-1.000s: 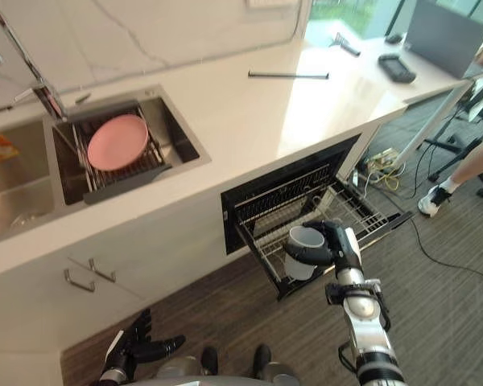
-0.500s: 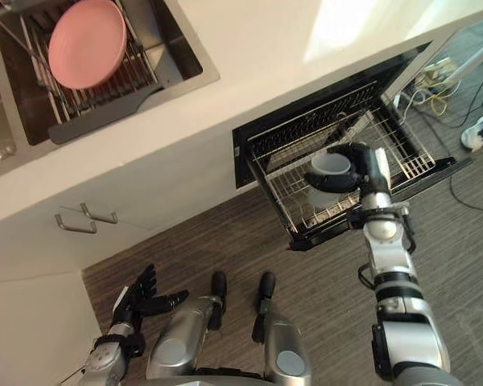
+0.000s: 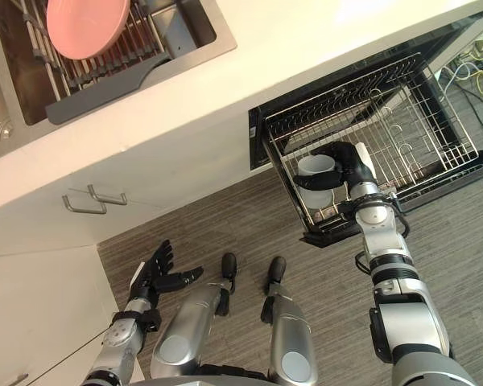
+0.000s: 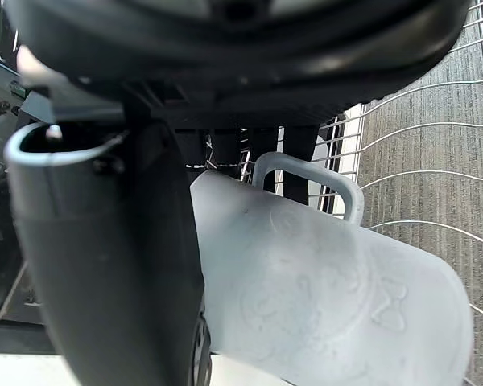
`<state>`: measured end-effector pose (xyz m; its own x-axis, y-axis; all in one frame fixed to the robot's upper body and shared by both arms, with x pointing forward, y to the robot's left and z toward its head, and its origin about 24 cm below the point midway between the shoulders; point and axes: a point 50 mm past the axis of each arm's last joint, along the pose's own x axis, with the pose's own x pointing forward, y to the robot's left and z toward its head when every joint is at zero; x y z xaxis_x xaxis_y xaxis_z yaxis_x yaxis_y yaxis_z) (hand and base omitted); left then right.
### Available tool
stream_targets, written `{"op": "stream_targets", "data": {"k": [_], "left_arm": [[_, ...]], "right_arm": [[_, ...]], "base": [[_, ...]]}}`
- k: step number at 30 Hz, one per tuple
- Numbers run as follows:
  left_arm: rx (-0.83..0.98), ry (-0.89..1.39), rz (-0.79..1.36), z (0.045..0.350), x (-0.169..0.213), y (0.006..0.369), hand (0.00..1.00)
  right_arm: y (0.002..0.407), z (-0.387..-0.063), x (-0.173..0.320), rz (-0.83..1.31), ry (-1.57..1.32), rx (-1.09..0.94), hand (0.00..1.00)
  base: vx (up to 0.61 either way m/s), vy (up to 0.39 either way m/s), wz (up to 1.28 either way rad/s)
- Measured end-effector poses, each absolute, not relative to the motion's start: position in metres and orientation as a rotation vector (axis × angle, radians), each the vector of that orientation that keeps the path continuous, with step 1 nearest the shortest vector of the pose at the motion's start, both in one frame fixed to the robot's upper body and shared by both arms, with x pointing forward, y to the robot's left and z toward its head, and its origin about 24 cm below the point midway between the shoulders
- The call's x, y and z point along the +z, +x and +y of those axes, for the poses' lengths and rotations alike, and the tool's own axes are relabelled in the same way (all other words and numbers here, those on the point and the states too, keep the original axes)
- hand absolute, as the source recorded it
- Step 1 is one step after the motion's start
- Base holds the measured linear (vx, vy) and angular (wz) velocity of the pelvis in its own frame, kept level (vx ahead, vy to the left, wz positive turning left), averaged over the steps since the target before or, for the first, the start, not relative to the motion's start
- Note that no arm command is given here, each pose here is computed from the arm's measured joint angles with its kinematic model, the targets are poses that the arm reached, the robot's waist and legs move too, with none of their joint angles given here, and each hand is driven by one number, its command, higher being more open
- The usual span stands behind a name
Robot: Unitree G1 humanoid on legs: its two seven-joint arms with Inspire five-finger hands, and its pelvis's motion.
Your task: Walk over to the sink, pick up the cup, carry it to the dishwasher, place the cup inside the dishwasher, then close the dishwasher door
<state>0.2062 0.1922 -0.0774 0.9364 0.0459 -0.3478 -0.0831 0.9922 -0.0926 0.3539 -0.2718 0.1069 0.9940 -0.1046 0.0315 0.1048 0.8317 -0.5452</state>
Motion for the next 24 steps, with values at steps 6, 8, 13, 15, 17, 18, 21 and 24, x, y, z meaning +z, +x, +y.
{"op": "stream_targets", "data": {"k": [6,8,13,15,17,18,21,24], "left_arm": [[0.050,-0.110,0.333,0.188,-0.074,0.213,1.00],[0.040,-0.109,0.322,0.186,-0.071,0.216,1.00],[0.038,-0.111,0.313,0.185,-0.070,0.218,1.00],[0.036,-0.114,0.310,0.184,-0.069,0.218,1.00],[0.036,-0.115,0.307,0.183,-0.068,0.219,1.00],[0.035,-0.115,0.305,0.183,-0.068,0.219,1.00],[0.033,-0.116,0.292,0.183,-0.066,0.221,1.00],[0.032,-0.117,0.289,0.182,-0.065,0.221,1.00]], "right_arm": [[0.355,-0.265,0.099,0.029,-0.628,-0.128,1.00],[0.355,-0.265,0.100,0.025,-0.630,-0.139,1.00],[0.356,-0.258,0.100,0.006,-0.613,-0.142,1.00],[0.357,-0.256,0.100,0.000,-0.603,-0.141,1.00],[0.357,-0.255,0.100,-0.007,-0.581,-0.151,1.00],[0.357,-0.254,0.102,-0.016,-0.562,-0.160,1.00],[0.355,-0.251,0.106,-0.059,-0.534,-0.178,1.00],[0.351,-0.245,0.103,-0.089,-0.490,-0.171,1.00]], "base": [[0.01,-0.025,0.08],[0.01,-0.028,0.13],[0.01,-0.008,0.03],[0.00,0.000,0.00],[0.00,0.000,0.00],[0.00,0.000,0.00],[0.00,0.000,0.00],[0.00,0.003,-0.01]]}}
